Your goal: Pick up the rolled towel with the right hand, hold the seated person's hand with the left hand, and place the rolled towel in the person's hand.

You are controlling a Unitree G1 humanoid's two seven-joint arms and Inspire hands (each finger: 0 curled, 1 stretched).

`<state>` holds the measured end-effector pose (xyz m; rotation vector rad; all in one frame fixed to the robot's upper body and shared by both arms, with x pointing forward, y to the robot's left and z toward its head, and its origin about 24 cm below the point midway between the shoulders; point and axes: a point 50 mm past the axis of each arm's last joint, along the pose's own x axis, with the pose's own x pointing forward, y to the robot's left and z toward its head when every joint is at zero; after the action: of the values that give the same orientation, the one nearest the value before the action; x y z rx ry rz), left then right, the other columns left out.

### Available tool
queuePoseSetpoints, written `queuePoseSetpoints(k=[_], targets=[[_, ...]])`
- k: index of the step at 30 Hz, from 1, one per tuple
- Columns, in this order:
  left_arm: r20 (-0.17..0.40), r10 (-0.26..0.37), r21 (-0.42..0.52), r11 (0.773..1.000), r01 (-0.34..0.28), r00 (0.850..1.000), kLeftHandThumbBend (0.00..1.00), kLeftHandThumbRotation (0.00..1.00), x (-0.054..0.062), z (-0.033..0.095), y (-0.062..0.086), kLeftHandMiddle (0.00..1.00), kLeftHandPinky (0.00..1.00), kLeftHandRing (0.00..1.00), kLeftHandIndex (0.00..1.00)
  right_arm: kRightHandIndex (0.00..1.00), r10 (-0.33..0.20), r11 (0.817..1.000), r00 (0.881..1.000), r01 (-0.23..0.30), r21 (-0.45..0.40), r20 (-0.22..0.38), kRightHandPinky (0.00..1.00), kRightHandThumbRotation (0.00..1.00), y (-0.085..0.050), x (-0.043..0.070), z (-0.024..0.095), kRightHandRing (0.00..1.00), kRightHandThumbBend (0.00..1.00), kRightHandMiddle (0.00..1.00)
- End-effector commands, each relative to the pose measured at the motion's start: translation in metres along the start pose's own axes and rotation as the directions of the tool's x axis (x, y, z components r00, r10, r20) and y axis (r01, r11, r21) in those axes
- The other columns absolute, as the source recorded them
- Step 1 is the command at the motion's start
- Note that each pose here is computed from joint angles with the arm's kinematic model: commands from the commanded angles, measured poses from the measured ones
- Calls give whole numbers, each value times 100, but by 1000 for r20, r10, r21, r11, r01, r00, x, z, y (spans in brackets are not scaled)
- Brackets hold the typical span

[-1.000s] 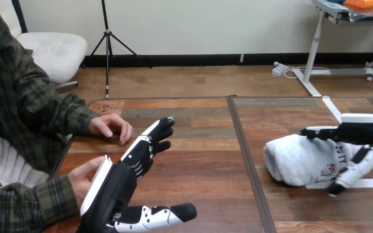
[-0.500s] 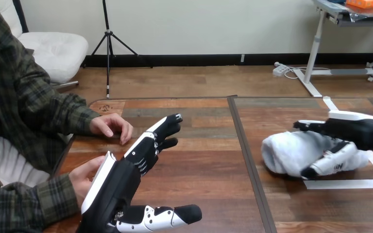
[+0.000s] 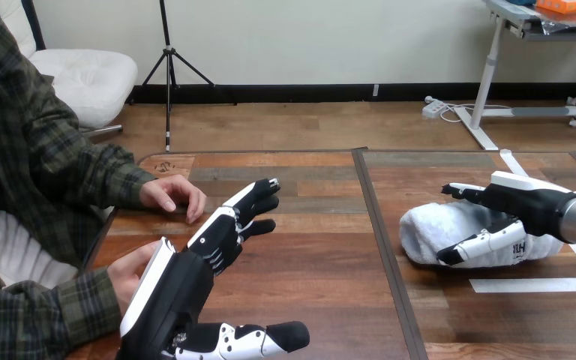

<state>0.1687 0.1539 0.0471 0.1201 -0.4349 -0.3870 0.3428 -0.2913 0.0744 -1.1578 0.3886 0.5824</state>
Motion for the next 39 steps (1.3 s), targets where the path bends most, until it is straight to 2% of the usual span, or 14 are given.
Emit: queuePoseSetpoints(k=[1, 18, 30, 34, 39], targets=[[66, 9, 28, 1000, -11, 998, 100, 36, 9, 13, 6, 91, 82, 89, 88, 100, 40, 999, 999, -39, -28, 24, 100, 55, 10, 16, 17, 100, 100, 100], [79, 7, 66, 998, -12, 997, 100, 37, 7, 24, 5, 90, 76, 86, 86, 100, 39, 992, 998, -33, -119, 44, 99, 59, 24, 28, 29, 100, 100, 97], [93, 19, 113, 993, -29, 996, 100, 40, 2, 36, 9, 88, 70, 82, 85, 100, 97, 992, 993, -90, -93, 68, 96, 61, 40, 30, 30, 100, 100, 96], [99, 18, 109, 994, -29, 995, 100, 40, 1, 39, 11, 87, 68, 81, 84, 100, 131, 990, 986, -125, -68, 98, 96, 62, 47, 30, 30, 100, 100, 97], [111, 22, 97, 995, -33, 994, 100, 38, 0, 43, 13, 86, 67, 80, 84, 100, 162, 986, 982, -157, -59, 101, 97, 62, 53, 30, 29, 100, 100, 98]])
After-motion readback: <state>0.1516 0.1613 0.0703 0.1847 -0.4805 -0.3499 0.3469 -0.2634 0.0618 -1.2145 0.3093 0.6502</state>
